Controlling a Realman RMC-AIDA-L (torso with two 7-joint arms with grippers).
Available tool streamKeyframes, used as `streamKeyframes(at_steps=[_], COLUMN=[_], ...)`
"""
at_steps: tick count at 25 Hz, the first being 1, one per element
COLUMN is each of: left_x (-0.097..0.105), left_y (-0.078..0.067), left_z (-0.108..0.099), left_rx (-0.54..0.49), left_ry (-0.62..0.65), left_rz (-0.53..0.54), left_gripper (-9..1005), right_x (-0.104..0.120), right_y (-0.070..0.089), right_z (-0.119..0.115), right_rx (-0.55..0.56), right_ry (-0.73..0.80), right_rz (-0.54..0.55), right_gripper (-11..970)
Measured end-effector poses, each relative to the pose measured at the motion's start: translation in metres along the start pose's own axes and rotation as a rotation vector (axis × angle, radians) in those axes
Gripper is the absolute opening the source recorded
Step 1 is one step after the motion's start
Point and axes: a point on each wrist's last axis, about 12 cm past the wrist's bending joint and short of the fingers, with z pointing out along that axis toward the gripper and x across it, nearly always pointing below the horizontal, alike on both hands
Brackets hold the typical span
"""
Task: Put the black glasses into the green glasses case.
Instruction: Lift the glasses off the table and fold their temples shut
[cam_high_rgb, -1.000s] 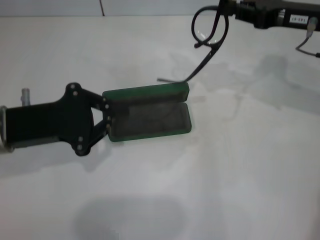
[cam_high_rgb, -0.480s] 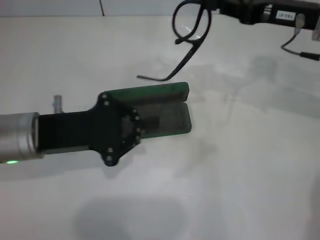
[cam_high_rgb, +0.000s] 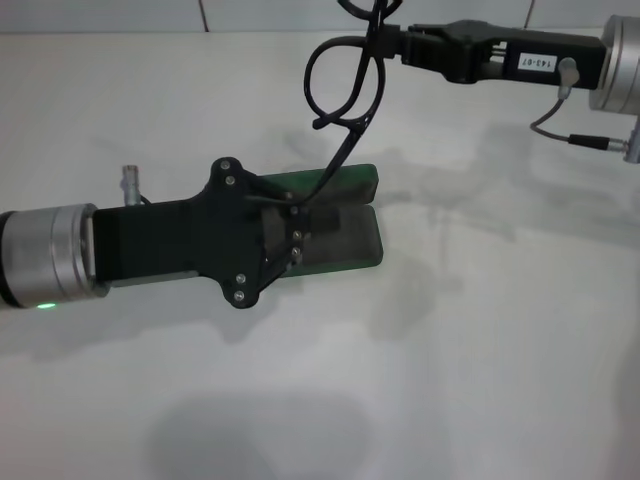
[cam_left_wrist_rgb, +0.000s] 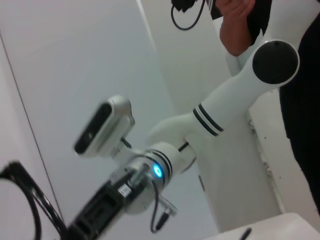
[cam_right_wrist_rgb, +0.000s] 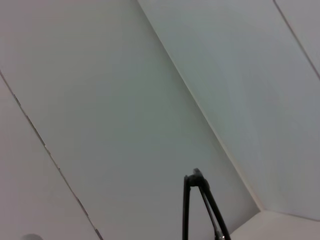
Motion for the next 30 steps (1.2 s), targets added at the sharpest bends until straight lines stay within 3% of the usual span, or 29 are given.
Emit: streamKeyframes(at_steps=[30], left_x=[-0.007], left_y=[0.013], left_z=[0.009], left_rx=[-0.005], left_ry=[-0.039], left_rz=[0.058], left_gripper=[-2], right_x=[0.014], right_y=[0.003], right_z=[0.017], right_rx=[-0.035], right_ry=[0.099], right_rz=[0.031], right_gripper=[57])
